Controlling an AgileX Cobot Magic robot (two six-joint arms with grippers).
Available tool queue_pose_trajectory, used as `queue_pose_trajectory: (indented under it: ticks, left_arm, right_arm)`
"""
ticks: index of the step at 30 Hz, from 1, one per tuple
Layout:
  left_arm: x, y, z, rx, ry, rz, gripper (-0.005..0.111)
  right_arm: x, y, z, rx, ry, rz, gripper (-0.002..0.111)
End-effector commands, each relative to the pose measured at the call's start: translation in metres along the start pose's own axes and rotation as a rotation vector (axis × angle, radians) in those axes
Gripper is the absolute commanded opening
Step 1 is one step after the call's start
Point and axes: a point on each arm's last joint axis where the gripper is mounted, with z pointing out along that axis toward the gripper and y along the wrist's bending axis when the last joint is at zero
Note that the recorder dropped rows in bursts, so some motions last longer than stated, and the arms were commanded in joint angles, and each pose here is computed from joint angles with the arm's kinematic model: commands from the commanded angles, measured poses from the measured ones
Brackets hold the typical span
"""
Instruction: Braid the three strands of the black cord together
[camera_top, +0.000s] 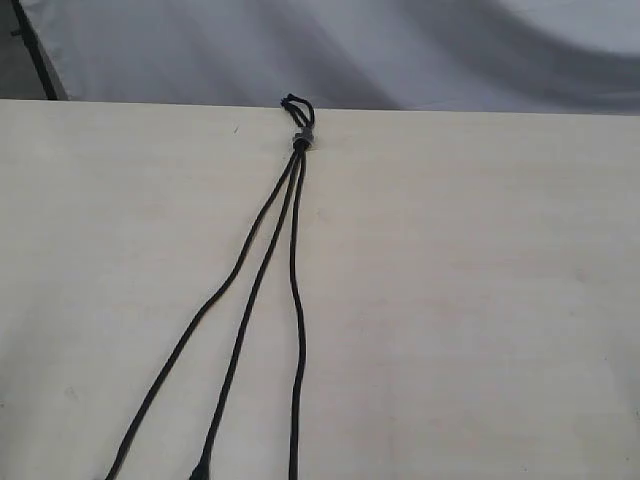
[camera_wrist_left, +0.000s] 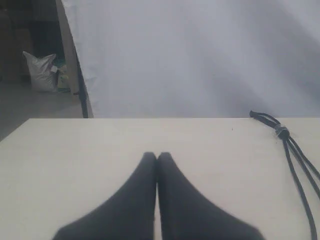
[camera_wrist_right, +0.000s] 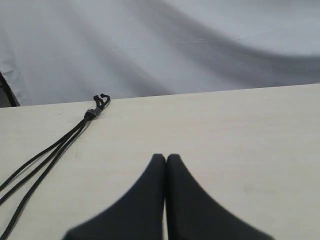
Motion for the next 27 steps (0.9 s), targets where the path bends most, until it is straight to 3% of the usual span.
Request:
queue_pose_trajectory:
  ticks: [1,18,20,23,25,27]
  left_arm:
    - [0.000,0.000,0.000,-0.003,-0.005,0.004,0.001]
    - [0.000,0.000,0.000,-0.003,-0.011,0.004,0.001]
    - [-0.007,0.000,0.000,0.002,-0.086,-0.031,0.001]
    - [-0.024,0.000,-0.004,0.032,-0.275,-0.230,0.001]
    - [-0.039,0.000,-0.009,0.078,-0.449,-0.344,0.001]
    - [-0.053,0.000,-0.018,0.119,-0.630,-0.372,0.001]
  right_arm:
    - [0.000,0.000,0.000,0.004,-0.007,-0.004,0.000]
    - [-0.003,0.000,0.000,-0.003,-0.044,0.008,0.000]
    - [-0.011,0.001,-0.001,-0.015,-0.136,0.021,0.000]
    - [-0.030,0.003,-0.006,-0.041,-0.342,0.052,0.000]
    - [-0.042,0.003,-0.011,-0.068,-0.490,0.120,0.000]
    - [-0.051,0.004,-0.017,-0.097,-0.604,0.176,0.000]
